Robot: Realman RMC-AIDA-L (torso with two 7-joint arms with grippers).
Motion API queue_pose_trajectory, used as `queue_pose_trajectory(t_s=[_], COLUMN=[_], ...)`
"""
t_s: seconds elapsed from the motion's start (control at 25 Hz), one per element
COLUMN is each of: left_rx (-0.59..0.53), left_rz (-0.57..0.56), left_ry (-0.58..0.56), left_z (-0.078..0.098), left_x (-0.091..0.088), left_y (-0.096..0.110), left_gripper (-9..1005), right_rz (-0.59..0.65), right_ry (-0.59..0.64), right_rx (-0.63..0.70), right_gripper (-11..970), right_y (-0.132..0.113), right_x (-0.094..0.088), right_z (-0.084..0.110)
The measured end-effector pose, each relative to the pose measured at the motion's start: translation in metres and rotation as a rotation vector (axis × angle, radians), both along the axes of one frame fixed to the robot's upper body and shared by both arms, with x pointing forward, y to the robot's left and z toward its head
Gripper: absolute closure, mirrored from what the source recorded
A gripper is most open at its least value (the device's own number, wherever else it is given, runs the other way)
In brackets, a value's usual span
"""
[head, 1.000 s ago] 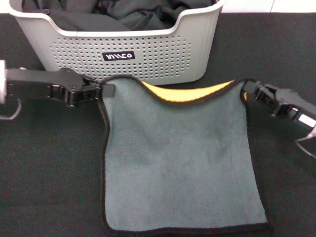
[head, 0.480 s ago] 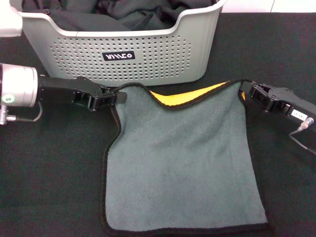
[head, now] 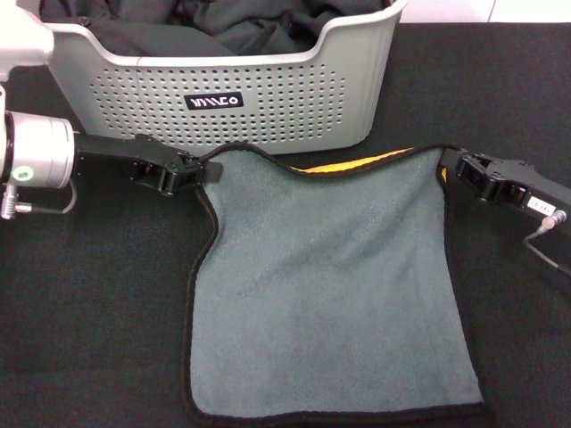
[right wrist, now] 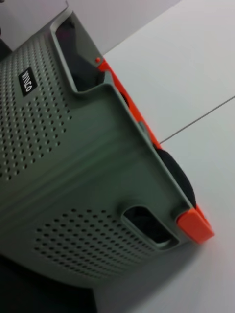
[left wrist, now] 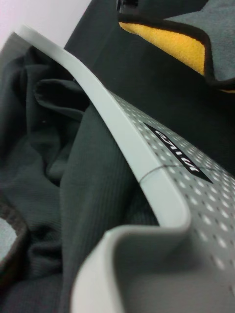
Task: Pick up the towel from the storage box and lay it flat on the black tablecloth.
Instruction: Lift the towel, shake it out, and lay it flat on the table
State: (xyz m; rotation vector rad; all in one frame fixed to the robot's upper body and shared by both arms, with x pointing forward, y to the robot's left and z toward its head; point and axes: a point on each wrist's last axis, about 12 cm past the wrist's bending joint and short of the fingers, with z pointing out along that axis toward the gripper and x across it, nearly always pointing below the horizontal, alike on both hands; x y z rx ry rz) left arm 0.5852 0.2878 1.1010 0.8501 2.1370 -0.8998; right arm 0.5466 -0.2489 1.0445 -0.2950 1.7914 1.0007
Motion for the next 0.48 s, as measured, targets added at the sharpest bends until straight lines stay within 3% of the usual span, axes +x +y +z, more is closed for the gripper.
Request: queue_pose_trajectory(t_s=[0.48], left_rx=[0.065], left_rz=[0.012], left_ry=[-0.003], left_z=[-0.0085], left_x=[0.0031], left_y=[-0.0049], left_gripper=[973], right_rz=[-0.029], right_ry=[0.016], right_rx=[-0.021], right_gripper=[787], right_y=[-0.0009], right_x=[0.0045], right_z=[-0.0024])
